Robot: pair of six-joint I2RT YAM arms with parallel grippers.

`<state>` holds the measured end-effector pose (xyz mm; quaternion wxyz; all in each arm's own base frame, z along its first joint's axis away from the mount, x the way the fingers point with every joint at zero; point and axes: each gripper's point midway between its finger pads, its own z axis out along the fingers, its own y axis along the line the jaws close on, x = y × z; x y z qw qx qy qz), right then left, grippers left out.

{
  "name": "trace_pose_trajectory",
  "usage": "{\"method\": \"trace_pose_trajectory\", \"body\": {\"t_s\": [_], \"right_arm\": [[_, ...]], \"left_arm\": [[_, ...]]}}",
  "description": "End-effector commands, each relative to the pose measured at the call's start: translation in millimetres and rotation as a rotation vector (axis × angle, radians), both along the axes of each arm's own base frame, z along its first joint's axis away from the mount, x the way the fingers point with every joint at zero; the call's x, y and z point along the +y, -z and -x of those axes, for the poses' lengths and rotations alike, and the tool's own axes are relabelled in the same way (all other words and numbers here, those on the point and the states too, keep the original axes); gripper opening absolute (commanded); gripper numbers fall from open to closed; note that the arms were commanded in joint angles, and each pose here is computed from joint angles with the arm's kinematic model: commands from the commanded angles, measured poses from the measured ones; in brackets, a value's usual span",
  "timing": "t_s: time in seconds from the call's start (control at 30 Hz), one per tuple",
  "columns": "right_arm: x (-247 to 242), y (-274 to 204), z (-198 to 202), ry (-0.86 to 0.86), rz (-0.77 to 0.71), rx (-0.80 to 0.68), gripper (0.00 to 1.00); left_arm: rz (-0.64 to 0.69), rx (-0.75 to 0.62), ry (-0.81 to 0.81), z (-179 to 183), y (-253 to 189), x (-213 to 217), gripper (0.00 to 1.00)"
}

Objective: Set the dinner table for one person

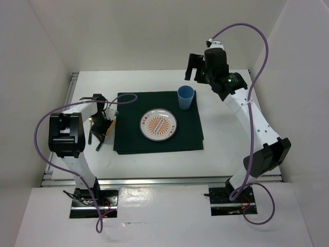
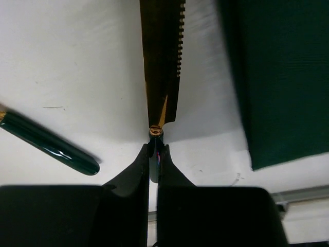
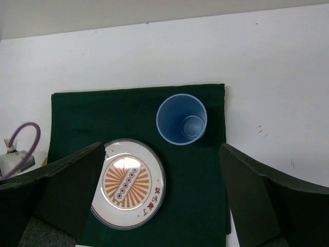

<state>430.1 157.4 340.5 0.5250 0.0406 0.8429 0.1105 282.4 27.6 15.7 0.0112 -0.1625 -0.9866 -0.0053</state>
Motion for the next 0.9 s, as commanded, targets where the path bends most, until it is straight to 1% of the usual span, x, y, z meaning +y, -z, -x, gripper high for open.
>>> {"method": "trace_pose_trajectory", "body": {"t_s": [0.0, 0.03, 0.13, 0.2, 0.27, 0.3, 0.37, 0.4, 0.43, 0.47, 0.5, 0.53, 0.57, 0.6, 0.63, 0.67, 0.7, 0.73, 0.77, 0.8, 0.87], "right_arm": [[6.7, -14.6, 9.2, -0.03, -0.038, -0.035, 1.0], [7.8, -10.0, 6.9, -0.03, -0.034, -0.025, 1.0], [23.2, -4.2, 13.3, -0.091, -0.036, -0.009, 1.0], [36.4, 3.9, 17.2, -0.156, -0.027, -0.001, 1.0], [50.8, 4.3, 26.5, -0.225, -0.024, -0.026, 1.0], [66.0, -4.8, 34.3, -0.295, -0.046, -0.064, 1.0], [91.4, 9.4, 48.6, -0.432, -0.04, -0.061, 1.0], [103.3, 6.1, 57.5, -0.49, -0.045, -0.084, 1.0], [128.8, 8.3, 70.4, -0.586, -0.046, -0.115, 1.0], [144.1, 7.2, 80.4, -0.647, -0.067, -0.126, 1.0], [160.5, -0.7, 96.3, -0.742, -0.106, -0.149, 1.0], [174.3, -21.0, 103.0, -0.79, -0.172, -0.223, 1.0], [185.3, -14.3, 114.4, -0.847, -0.212, -0.226, 1.0], [194.2, -21.0, 128.7, -0.937, -0.265, -0.256, 1.0], [203.4, -42.1, 136.2, -0.984, -0.315, -0.366, 0.98], [206.3, -31.9, 139.2, -0.999, -0.343, -0.352, 0.96], [212.3, -40.5, 148.1, -1.038, -0.366, -0.381, 0.96], [212.6, -45.3, 147.9, -1.04, -0.37, -0.403, 0.94], [222.6, -32.8, 147.5, -1.057, -0.379, -0.367, 0.93], [228.6, -41.8, 148.7, -1.067, -0.392, -0.378, 0.93], [238.1, -35.7, 146.6, -1.084, -0.393, -0.361, 0.92]], "left_arm": [[0.178, -0.061, -0.058, -23.2, -25.7, -22.5, 0.0], [0.231, -0.071, -0.072, -24.1, -36.7, -27.2, 0.0], [0.318, -0.152, -0.076, -41.1, -69.4, -38.8, 0.0], [0.34, -0.191, -0.077, -45.4, -87.3, -42.7, 0.0], [0.376, -0.263, -0.078, -58.3, -109.3, -45.5, 0.0], [0.397, -0.315, -0.064, -64.0, -128.3, -49.1, 0.0], [0.506, -0.38, -0.063, -71.9, -156.0, -63.7, 0.0], [0.552, -0.433, -0.038, -79.0, -176.5, -70.8, 0.0], [0.613, -0.458, -0.028, -79.9, -191.4, -80.6, 0.0], [0.752, -0.483, 0.002, -79.3, -214.0, -101.2, 0.0], [0.824, -0.505, 0.025, -76.5, -232.2, -111.5, 0.0], [0.892, -0.548, 0.061, -81.4, -250.8, -120.0, 0.0], [1.026, -0.555, 0.099, -73.3, -276.3, -136.0, 0.0], [1.084, -0.57, 0.127, -69.2, -292.0, -142.3, 0.0], [1.137, -0.577, 0.15, -67.3, -303.0, -147.3, 0.0], [1.18, -0.599, 0.187, -63.7, -319.0, -154.3, 0.0], [1.242, -0.611, 0.231, -54.0, -335.0, -159.9, 0.0], [1.267, -0.62, 0.261, -49.5, -343.6, -164.9, 0.0], [1.289, -0.618, 0.269, -46.0, -345.3, -166.5, 0.0], [1.339, -0.623, 0.31, -40.5, -355.9, -172.9, 0.0], [1.386, -0.612, 0.343, -27.7, -362.7, -179.0, 0.0]]}}
